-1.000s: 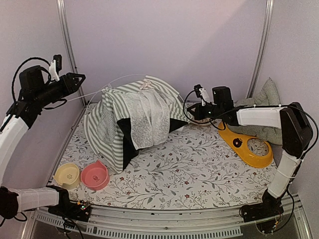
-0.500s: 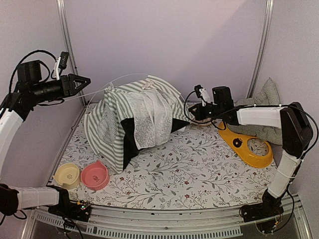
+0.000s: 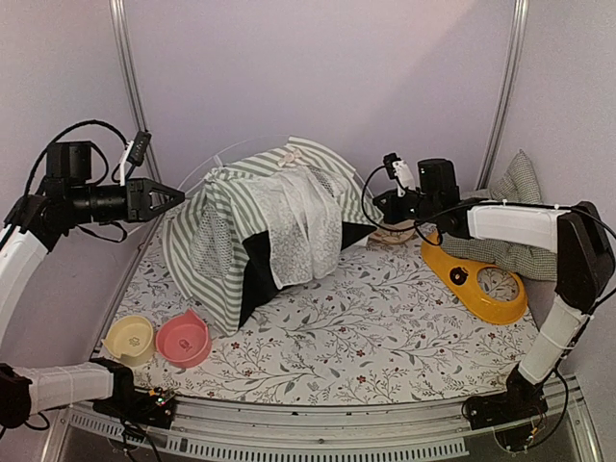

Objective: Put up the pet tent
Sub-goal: Pick up the tent pole from the tent.

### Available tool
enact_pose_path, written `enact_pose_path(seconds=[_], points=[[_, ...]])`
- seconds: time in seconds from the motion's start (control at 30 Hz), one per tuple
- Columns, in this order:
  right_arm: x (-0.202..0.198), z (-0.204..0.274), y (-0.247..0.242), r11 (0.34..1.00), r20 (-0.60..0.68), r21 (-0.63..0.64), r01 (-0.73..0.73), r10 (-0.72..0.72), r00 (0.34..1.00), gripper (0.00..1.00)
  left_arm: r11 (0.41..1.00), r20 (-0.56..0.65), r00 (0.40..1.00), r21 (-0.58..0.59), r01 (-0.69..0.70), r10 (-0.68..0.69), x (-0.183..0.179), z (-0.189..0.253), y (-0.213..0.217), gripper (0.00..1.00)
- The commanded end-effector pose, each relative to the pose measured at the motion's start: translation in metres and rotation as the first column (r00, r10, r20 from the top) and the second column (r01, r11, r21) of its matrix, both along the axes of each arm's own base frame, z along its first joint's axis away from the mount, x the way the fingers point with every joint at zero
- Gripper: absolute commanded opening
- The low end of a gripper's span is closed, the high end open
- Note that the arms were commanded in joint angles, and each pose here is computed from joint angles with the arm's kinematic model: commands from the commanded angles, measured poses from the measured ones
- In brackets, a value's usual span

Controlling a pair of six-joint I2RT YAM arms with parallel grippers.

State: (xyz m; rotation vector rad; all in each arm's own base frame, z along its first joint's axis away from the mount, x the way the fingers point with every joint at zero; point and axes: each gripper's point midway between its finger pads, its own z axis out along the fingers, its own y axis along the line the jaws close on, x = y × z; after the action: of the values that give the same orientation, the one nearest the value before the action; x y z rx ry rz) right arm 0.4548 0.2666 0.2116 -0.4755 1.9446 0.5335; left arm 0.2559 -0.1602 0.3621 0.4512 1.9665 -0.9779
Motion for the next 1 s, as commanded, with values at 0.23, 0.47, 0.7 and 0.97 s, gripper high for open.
enact_pose_path(seconds=[0.23,0.47,0.7,0.97], points=[[0.000,0.005,-0.052,0.977,-0.032,-0.088,0.194,-0.198,0.980,0.00,0.989,-0.080,0.986,-0.043,0.145,-0.148,-0.032,-0.036,-0.039,0.00],[-0.019,0.013,-0.056,0.973,-0.054,-0.131,0.191,-0.200,0.978,0.21,0.984,-0.062,0.984,-0.077,0.163,-0.168,-0.035,-0.051,-0.056,0.00],[-0.025,0.038,-0.071,0.952,-0.073,-0.129,0.277,-0.288,0.955,0.58,0.991,-0.047,0.992,-0.070,0.114,-0.117,-0.021,-0.062,-0.065,0.00],[-0.062,0.090,-0.060,0.960,-0.003,-0.111,0.258,-0.260,0.966,0.76,0.994,-0.028,0.995,-0.056,0.093,-0.095,-0.013,-0.065,-0.076,0.00]])
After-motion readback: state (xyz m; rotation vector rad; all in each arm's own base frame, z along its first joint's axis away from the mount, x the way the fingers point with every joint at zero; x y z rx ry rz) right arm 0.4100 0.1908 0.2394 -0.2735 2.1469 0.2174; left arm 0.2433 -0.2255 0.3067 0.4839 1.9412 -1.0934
